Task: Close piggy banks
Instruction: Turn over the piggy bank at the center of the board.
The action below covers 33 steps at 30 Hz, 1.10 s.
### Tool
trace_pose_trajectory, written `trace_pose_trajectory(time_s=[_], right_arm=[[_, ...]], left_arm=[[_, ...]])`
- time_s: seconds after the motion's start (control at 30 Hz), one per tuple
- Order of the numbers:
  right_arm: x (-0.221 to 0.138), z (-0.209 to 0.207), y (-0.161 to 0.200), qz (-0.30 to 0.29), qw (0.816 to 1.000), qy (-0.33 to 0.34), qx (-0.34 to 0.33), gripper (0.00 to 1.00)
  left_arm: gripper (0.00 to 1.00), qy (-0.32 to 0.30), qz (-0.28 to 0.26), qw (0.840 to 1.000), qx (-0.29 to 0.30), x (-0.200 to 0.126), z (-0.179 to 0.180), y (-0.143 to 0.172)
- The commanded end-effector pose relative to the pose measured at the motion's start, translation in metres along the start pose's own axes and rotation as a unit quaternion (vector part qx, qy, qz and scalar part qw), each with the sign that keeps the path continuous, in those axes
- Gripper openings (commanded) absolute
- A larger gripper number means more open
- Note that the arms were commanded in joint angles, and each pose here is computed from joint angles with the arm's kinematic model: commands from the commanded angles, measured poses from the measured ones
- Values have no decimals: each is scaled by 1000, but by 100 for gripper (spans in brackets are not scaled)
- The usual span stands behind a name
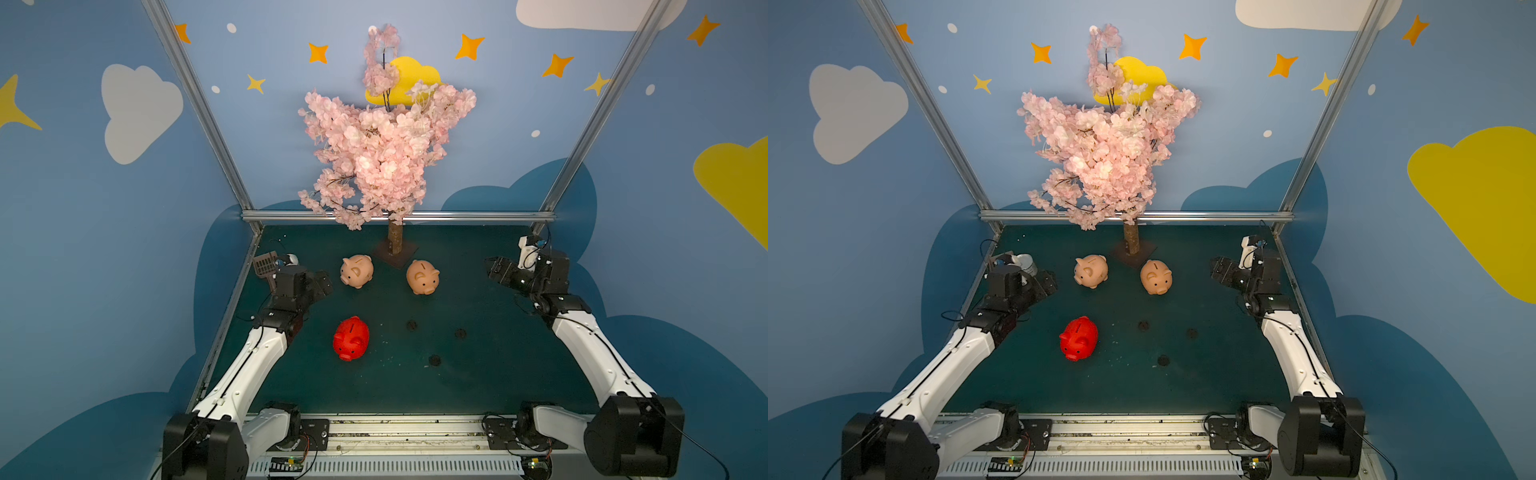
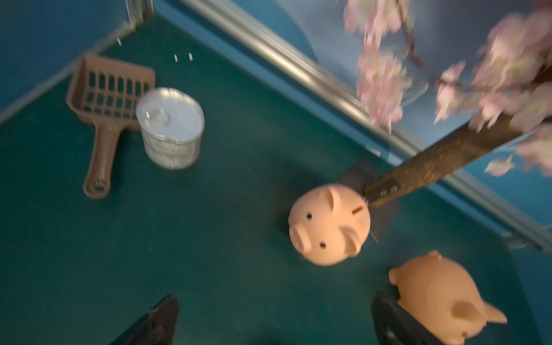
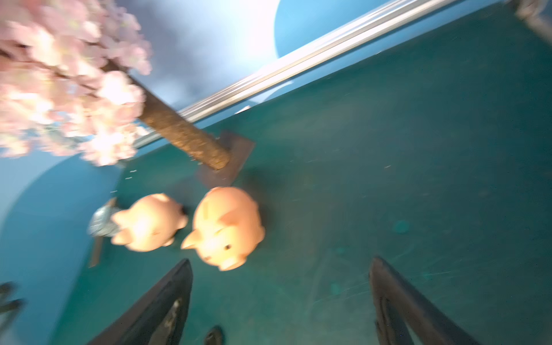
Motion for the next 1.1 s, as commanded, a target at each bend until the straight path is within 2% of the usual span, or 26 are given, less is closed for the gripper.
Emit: trace_pose_trajectory(time_s=[0.0,0.2,0.4,0.6,0.77,0.9,1.07], right_arm=[[-12,30,10,44,995,-74,42,92],[-23,57,11,69,994,-82,28,92],[-21,64,23,66,993,-101,8,92],[-4,54,38,87,993,-83,15,91],[0,58,44,93,992,-83,6,90],[1,64,45,96,992,-85,0,90],[2,71,48,108,990,-86,-11,90]], left_arm=[[99,-22,70,997,16,-15,-14,19],[99,-1,130,988,79,-32,-40,42],[99,57,136,976,163,-55,-56,60],[99,88,141,969,183,-76,-44,80],[99,108,152,964,191,-74,-40,99],[99,141,163,954,210,-71,-48,113],[99,142,178,946,233,-66,-51,120]])
Point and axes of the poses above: each gripper's point midway between its finger pads, its own x axis out along the fingers, its own z axis along the line the jaws close on, y = z × x, the point moved 4 cm from there along -x, back along the fingers, and after that the axes turned 12 degrees about x, right-handed, at the moved point
